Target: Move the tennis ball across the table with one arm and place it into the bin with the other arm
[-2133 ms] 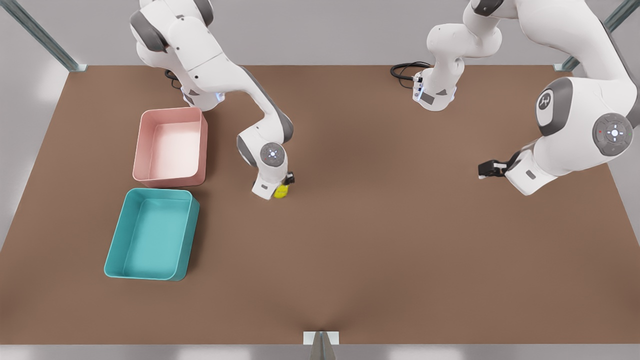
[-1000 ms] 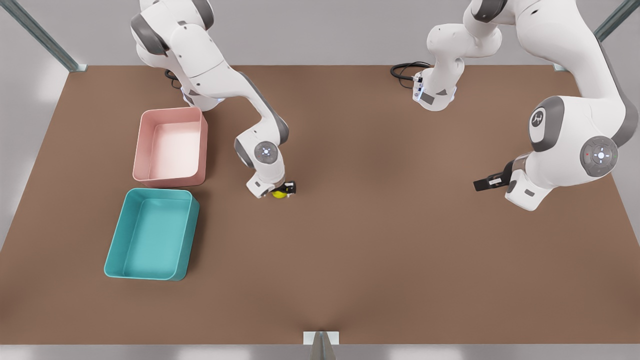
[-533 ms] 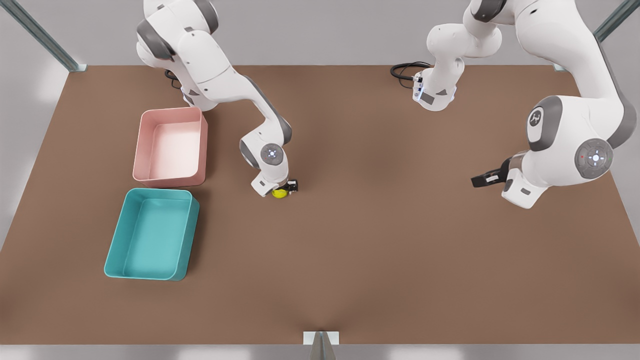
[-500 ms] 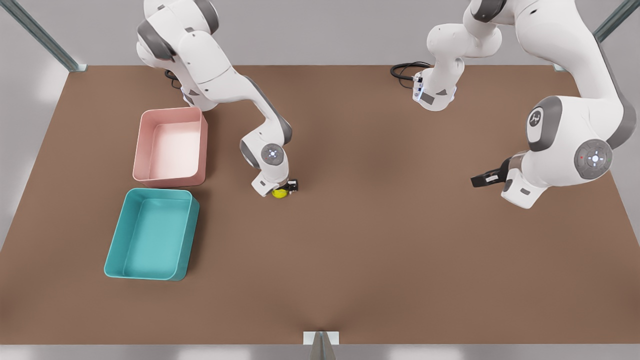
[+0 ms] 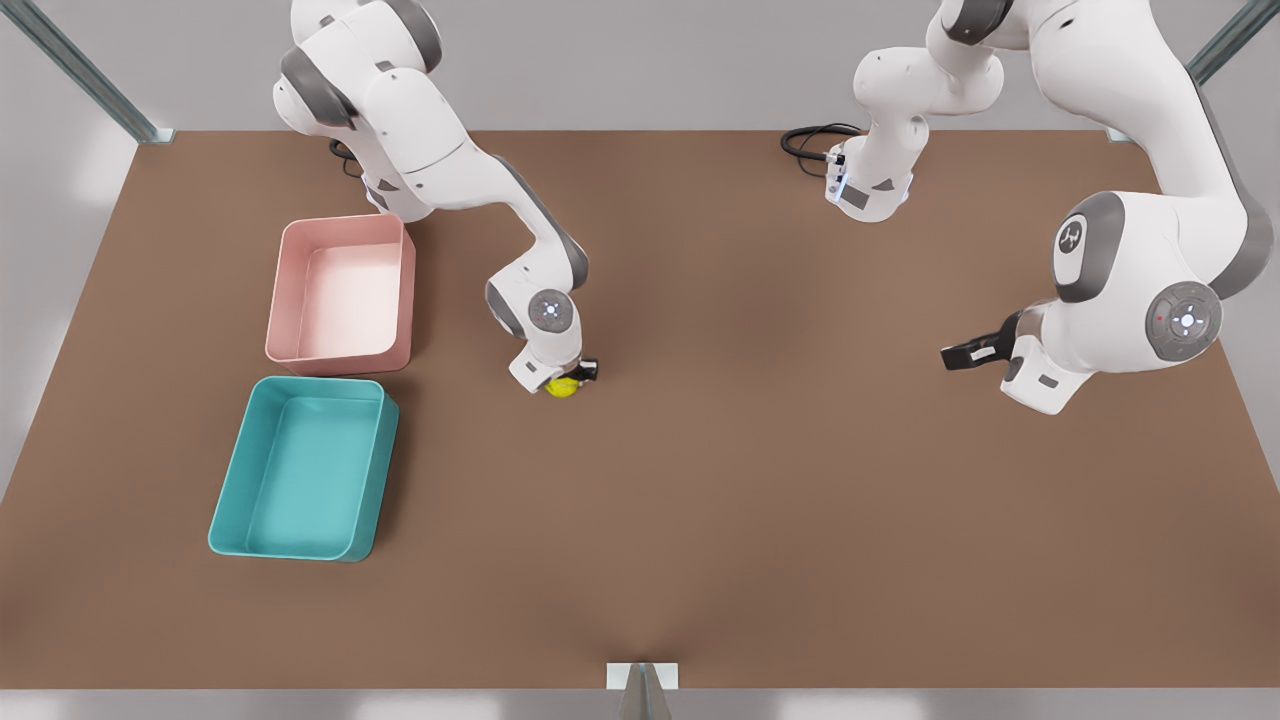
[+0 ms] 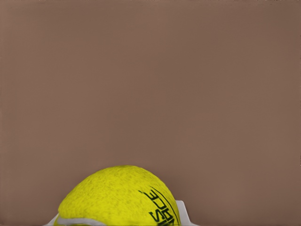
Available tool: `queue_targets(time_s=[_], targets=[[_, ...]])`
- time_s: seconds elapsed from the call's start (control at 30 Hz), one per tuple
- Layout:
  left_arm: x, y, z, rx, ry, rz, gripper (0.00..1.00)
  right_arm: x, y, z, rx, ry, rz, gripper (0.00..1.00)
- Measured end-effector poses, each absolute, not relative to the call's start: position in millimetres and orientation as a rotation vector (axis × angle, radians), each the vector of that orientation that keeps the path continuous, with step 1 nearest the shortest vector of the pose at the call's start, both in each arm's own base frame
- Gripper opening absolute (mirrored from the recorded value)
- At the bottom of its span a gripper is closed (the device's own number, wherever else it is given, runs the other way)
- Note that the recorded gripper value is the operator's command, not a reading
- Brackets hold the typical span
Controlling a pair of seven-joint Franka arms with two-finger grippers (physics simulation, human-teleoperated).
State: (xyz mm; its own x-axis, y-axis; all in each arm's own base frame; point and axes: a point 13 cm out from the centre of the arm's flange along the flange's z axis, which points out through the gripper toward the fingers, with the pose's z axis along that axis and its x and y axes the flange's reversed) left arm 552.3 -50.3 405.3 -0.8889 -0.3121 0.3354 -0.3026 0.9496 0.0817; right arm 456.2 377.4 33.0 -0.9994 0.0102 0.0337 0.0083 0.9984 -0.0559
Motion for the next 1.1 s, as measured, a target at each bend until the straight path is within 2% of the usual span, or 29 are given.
queue_targets(time_s=[0.27,0.47,0.57,0.67,0.83,1.0,1.03,1.07,1.1], targets=[[551.8,-51.5,405.7,0.450,-2.752,-0.041,1.00,477.1,386.6,64.3,-0.020,-3.151,0.023,0.63],[553.1,-53.2,409.4,0.449,-2.760,-0.039,1.00,540.8,331.6,125.9,-0.154,-3.203,-0.029,0.63],[553.2,-53.2,409.2,0.450,-2.759,-0.039,1.00,594.8,271.9,174.5,-0.265,-3.227,-0.035,0.63],[553.1,-53.2,409.1,0.450,-2.759,-0.040,1.00,644.7,173.6,211.9,-0.388,-3.235,0.036,0.64],[552.9,-55.8,409.0,0.445,-2.760,-0.041,1.00,665.0,19.0,222.1,-0.433,-3.172,0.157,0.64],[553.2,-55.9,409.3,0.446,-2.761,-0.040,1.00,667.3,-43.7,181.2,-0.304,-3.096,0.171,0.65],[553.2,-55.8,409.3,0.446,-2.761,-0.040,1.00,664.4,-45.1,170.8,-0.260,-3.080,0.167,0.71],[553.2,-55.8,409.2,0.446,-2.761,-0.041,1.00,661.5,-45.7,161.1,-0.217,-3.064,0.165,1.00],[553.2,-55.8,409.1,0.446,-2.761,-0.041,1.00,658.9,-45.1,152.9,-0.179,-3.051,0.156,1.00]])
